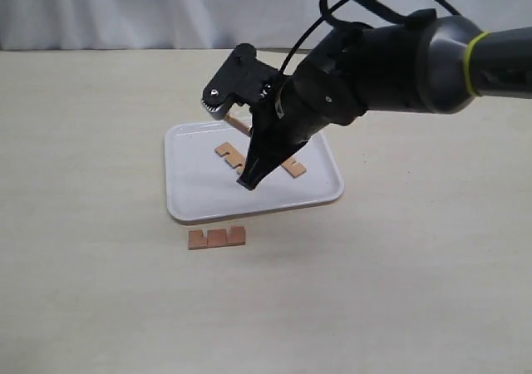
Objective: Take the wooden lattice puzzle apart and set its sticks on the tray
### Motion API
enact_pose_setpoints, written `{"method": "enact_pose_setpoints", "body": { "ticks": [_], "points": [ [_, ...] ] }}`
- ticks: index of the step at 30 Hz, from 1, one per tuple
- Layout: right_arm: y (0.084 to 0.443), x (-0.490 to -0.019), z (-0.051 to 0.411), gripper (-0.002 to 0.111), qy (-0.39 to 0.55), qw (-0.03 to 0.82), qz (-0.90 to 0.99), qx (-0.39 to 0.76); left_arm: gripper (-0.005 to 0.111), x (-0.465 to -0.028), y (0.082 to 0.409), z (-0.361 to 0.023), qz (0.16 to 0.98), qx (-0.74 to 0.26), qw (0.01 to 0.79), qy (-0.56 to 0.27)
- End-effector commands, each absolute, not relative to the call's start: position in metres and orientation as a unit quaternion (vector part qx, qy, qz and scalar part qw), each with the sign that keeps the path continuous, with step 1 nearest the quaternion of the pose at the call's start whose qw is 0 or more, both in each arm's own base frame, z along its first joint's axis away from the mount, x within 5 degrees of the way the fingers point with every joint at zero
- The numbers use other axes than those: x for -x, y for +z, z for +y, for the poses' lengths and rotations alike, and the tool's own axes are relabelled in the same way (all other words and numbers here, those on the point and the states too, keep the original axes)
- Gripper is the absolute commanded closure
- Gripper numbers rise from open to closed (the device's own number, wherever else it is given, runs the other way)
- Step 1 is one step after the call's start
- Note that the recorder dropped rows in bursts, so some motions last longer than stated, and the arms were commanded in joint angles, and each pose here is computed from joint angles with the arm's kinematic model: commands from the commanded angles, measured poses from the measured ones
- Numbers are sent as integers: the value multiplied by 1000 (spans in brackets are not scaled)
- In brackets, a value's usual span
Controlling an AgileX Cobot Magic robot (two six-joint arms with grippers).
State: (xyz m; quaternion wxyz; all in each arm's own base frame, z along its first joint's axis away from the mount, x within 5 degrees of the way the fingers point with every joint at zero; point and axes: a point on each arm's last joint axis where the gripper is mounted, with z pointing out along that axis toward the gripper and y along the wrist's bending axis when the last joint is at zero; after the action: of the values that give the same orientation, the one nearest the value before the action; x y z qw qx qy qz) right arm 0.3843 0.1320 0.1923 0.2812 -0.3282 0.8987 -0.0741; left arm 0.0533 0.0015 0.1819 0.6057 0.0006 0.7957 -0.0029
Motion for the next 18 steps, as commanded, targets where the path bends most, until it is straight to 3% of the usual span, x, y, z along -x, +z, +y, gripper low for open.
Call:
{"method": "enact_pose_setpoints", "body": {
  "ticks": [1, 7, 9, 12, 15, 18],
  "points": [
    [171, -402, 109, 104, -87, 249, 937, 228, 107, -53, 181, 1, 794, -5, 608, -4],
    [145, -410, 96, 103, -93, 208, 956, 187, 107, -53, 181, 1, 794, -5, 608, -4],
    [144, -410, 96, 98, -91, 208, 957, 181, 107, -53, 181, 1, 794, -5, 608, -4],
    [144, -410, 97, 81, -90, 210, 957, 180, 107, -53, 181, 1, 794, -5, 608, -4],
    [151, -410, 104, 56, -84, 213, 957, 177, 107, -53, 181, 1, 794, -5, 608, -4],
    [164, -406, 121, 45, -82, 221, 950, 205, 107, -53, 181, 1, 794, -5, 608, -4]
  ]
}}
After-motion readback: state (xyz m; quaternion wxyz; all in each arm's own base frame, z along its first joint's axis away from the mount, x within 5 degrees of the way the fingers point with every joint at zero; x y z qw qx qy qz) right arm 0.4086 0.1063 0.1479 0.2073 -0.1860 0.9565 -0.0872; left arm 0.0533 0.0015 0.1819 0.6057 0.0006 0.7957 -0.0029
